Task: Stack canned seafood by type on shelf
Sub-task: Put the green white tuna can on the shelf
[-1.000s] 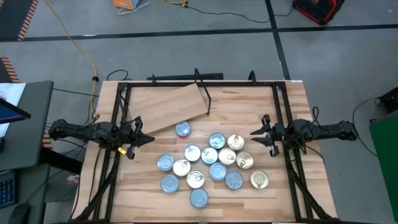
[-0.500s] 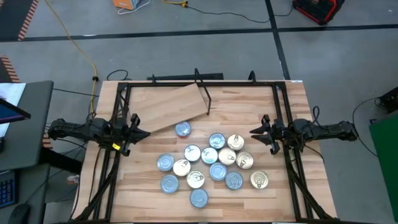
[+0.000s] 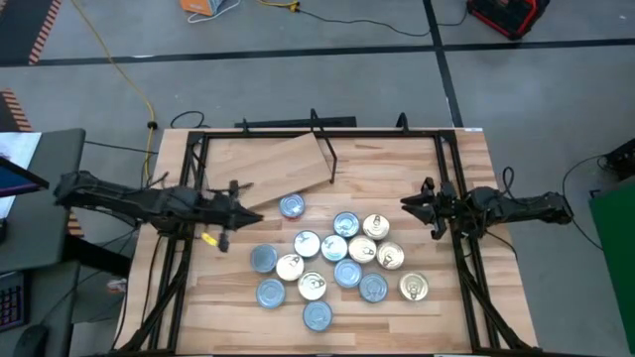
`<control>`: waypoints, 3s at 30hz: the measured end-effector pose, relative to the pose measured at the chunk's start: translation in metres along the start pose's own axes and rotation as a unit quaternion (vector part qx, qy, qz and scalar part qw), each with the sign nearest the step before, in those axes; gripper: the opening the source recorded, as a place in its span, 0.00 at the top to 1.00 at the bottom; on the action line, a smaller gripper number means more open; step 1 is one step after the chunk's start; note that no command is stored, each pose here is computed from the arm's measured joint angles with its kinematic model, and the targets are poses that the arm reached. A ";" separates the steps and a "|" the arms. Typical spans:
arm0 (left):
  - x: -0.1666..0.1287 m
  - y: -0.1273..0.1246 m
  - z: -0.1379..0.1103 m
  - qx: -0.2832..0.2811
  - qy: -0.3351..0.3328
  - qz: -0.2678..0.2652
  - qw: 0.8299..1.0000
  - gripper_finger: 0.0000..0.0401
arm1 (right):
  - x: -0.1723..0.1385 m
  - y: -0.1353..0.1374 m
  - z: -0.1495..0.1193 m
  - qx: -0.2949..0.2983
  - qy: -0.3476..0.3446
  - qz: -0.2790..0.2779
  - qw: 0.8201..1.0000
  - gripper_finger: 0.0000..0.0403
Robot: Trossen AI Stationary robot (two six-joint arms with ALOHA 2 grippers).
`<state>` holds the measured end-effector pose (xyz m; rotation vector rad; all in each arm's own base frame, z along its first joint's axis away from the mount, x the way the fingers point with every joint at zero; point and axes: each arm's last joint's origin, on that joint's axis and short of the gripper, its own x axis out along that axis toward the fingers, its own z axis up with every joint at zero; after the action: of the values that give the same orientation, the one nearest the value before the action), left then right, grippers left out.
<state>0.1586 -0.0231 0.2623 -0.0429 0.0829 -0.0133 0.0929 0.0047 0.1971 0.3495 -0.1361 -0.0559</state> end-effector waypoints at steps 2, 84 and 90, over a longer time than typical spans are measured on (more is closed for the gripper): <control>0.013 -0.003 0.001 0.009 0.025 0.000 1.000 0.97 | 0.001 0.001 0.002 -0.005 0.027 -0.011 1.000 0.67; 0.037 -0.043 -0.006 -0.164 0.024 -0.372 0.913 0.79 | 0.095 0.028 -0.009 -0.066 0.155 0.092 0.981 0.47; 0.031 -0.055 -0.004 -0.177 0.027 -0.393 0.902 0.84 | 0.096 0.029 -0.007 -0.052 0.143 0.094 0.984 0.47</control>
<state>0.1889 -0.0787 0.2578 -0.4406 0.1181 -0.8118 0.1897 0.0266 0.2127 0.2361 0.1180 0.1740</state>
